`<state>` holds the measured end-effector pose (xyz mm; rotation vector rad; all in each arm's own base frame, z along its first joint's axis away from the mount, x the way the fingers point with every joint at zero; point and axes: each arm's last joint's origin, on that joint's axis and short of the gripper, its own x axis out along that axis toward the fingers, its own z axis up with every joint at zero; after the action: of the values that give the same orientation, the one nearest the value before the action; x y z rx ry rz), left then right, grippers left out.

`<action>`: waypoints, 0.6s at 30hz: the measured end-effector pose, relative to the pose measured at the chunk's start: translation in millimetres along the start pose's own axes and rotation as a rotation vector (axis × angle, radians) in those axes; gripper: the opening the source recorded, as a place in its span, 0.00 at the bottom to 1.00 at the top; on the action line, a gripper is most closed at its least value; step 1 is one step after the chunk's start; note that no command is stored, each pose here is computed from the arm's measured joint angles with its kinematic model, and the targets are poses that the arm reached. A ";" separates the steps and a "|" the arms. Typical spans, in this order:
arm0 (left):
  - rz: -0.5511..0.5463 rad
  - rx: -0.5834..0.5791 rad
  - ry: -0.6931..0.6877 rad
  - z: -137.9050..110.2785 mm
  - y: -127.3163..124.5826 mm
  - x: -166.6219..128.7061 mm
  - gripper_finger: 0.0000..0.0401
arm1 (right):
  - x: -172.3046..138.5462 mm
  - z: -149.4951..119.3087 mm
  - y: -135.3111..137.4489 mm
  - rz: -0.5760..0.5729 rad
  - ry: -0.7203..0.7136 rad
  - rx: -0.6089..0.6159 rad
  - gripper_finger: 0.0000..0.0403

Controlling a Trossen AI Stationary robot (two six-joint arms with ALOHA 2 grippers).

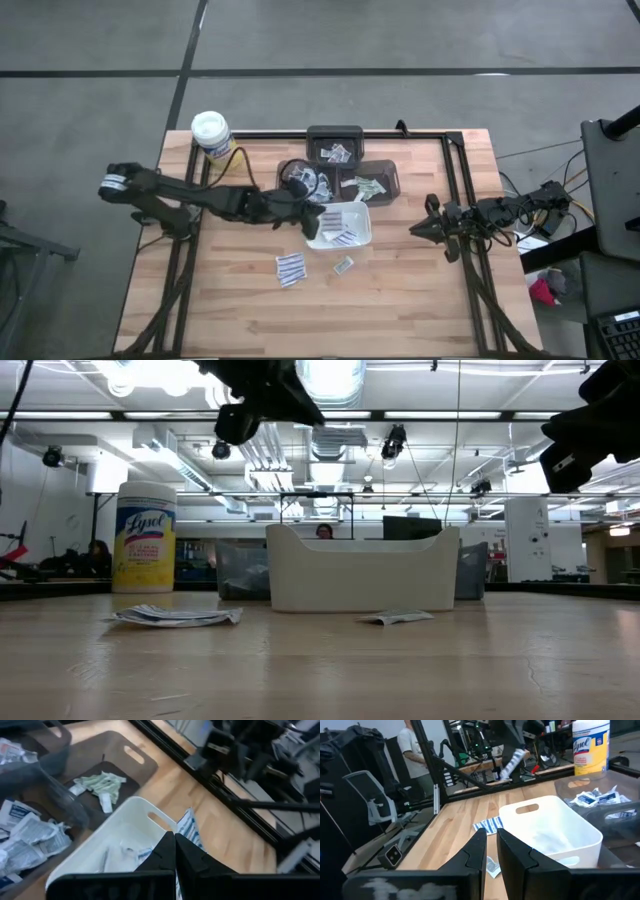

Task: Pick & Place First Aid Supplies
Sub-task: Put the blue bandage into the white bin

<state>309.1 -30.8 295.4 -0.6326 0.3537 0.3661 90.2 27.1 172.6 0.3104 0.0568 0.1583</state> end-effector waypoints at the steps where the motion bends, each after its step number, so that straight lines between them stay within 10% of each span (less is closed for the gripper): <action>1: 0.009 -0.007 -0.003 2.1 0.9 3.4 0.00 | 0.0 0.1 0.0 -0.002 -0.001 -0.007 0.11; 18: 0.150 -0.074 0.079 9.6 1.9 45.1 0.00 | 0.0 0.1 -0.1 -0.003 -0.001 -0.006 0.11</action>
<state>349.8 -13.4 282.4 -0.6960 0.4664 0.5000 90.2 27.1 172.7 0.3047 0.0555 0.1556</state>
